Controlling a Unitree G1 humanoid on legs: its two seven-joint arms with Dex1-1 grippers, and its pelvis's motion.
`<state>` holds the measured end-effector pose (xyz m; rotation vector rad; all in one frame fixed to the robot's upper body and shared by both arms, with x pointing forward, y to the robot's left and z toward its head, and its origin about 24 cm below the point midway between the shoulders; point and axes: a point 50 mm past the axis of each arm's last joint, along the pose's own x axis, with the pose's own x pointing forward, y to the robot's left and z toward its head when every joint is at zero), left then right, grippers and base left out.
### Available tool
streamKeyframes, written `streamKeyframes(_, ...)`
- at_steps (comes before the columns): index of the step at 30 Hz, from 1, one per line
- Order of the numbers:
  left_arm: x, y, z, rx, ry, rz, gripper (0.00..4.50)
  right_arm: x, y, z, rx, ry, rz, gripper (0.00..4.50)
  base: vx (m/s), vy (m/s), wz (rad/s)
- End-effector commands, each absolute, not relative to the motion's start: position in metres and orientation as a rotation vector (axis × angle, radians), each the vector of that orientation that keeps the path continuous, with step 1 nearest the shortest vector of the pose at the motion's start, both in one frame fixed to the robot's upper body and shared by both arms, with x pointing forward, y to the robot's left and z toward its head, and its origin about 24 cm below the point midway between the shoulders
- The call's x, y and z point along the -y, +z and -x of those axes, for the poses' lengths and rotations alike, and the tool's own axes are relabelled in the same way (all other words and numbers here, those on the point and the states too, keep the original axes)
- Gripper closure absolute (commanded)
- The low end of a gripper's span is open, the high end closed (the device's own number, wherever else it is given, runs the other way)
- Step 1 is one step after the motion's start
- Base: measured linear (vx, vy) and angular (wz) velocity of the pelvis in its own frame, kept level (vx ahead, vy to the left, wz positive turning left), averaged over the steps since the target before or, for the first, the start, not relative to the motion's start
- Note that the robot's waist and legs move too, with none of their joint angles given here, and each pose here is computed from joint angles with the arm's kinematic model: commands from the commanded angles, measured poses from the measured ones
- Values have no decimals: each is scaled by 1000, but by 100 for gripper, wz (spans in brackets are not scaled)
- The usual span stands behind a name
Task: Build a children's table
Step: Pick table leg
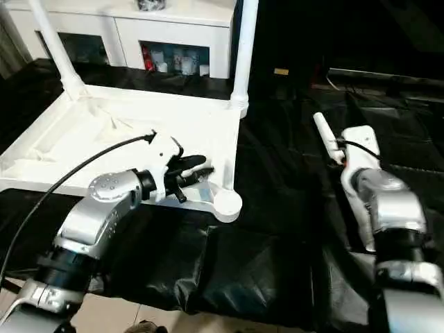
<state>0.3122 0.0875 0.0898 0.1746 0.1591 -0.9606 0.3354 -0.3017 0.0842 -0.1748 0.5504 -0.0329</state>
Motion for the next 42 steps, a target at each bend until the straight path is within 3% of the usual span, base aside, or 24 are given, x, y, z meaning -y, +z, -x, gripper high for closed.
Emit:
streamKeyframes(1,-84,90,-306,-173,-1009,-189,230,311,90,-336,-570,-58,170,228,0,0,0)
streamKeyframes(12,-86,87,-288,-220,-1188,-283,136,332,85,-327,-683,-50,108,126,0,0,0)
streamKeyframes(15,-88,89,-290,-207,-1167,-330,136,340,75,-319,-838,-79,99,126,0,0,0)
streamKeyframes(21,-89,92,-290,-208,-1174,-328,136,335,66,-314,-913,-10,-40,126,0,0,0)
streamKeyframes(31,-92,94,-289,-218,-1187,-330,130,338,60,-310,-949,-26,-71,189,0,0,0)
streamKeyframes(35,-93,94,-289,-220,-1189,-331,130,338,59,-310,-949,-25,-83,249,0,0,0)
streamKeyframes(42,-94,96,-290,-220,-1190,-330,130,338,60,-311,-934,-33,-102,266,0,0,0)
